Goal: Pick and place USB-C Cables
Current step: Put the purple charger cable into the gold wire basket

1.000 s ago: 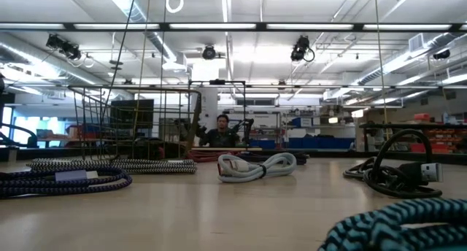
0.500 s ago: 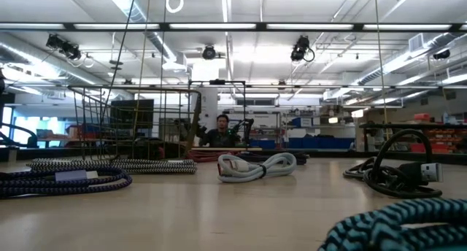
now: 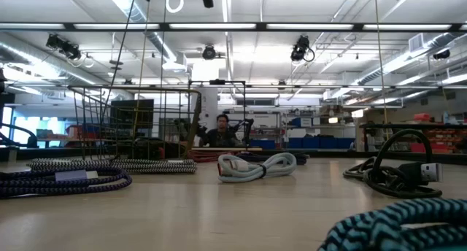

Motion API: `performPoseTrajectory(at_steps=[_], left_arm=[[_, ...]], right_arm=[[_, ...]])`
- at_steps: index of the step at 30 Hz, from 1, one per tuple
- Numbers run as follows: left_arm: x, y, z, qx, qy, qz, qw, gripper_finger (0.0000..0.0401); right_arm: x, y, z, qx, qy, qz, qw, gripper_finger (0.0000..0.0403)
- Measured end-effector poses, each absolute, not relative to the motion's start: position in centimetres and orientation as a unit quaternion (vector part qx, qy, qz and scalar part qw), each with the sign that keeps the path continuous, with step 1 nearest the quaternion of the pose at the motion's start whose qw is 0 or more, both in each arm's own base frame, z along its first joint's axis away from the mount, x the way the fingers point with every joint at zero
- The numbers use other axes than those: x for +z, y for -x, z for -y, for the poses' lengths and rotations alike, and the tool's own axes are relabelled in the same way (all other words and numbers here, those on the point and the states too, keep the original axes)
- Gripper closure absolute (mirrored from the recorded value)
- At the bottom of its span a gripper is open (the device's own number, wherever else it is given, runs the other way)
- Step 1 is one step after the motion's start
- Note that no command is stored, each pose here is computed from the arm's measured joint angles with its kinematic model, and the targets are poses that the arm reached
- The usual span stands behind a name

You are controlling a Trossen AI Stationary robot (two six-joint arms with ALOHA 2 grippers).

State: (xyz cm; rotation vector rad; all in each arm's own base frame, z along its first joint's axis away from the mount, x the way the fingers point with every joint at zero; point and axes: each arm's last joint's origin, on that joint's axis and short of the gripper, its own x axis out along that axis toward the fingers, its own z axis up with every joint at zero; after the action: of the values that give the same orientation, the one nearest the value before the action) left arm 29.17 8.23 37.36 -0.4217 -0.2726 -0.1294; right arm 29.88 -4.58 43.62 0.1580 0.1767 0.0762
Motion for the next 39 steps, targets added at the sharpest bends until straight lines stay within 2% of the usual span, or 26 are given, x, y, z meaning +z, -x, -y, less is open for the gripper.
performPoseTrajectory(at_steps=[7, 22, 32, 39], left_arm=[[37.8, -29.0, -7.8, -0.096, 0.200, 0.148, 0.964, 0.0149], [37.8, -29.1, -7.6, -0.098, 0.185, 0.149, 0.966, 0.0150], [37.7, -29.1, -7.6, -0.097, 0.187, 0.143, 0.967, 0.0150], [37.6, -29.2, -7.6, -0.096, 0.189, 0.136, 0.968, 0.0153]], right_arm=[[43.6, -29.8, 5.1, 0.030, -0.071, -0.089, 0.993, 0.0368], [43.7, -29.7, 5.8, 0.020, -0.061, -0.079, 0.995, 0.0368], [41.6, -32.4, 6.3, 0.032, -0.078, -0.103, 0.991, 0.0368], [41.5, -33.0, 6.3, 0.056, -0.081, -0.086, 0.991, 0.0368]])
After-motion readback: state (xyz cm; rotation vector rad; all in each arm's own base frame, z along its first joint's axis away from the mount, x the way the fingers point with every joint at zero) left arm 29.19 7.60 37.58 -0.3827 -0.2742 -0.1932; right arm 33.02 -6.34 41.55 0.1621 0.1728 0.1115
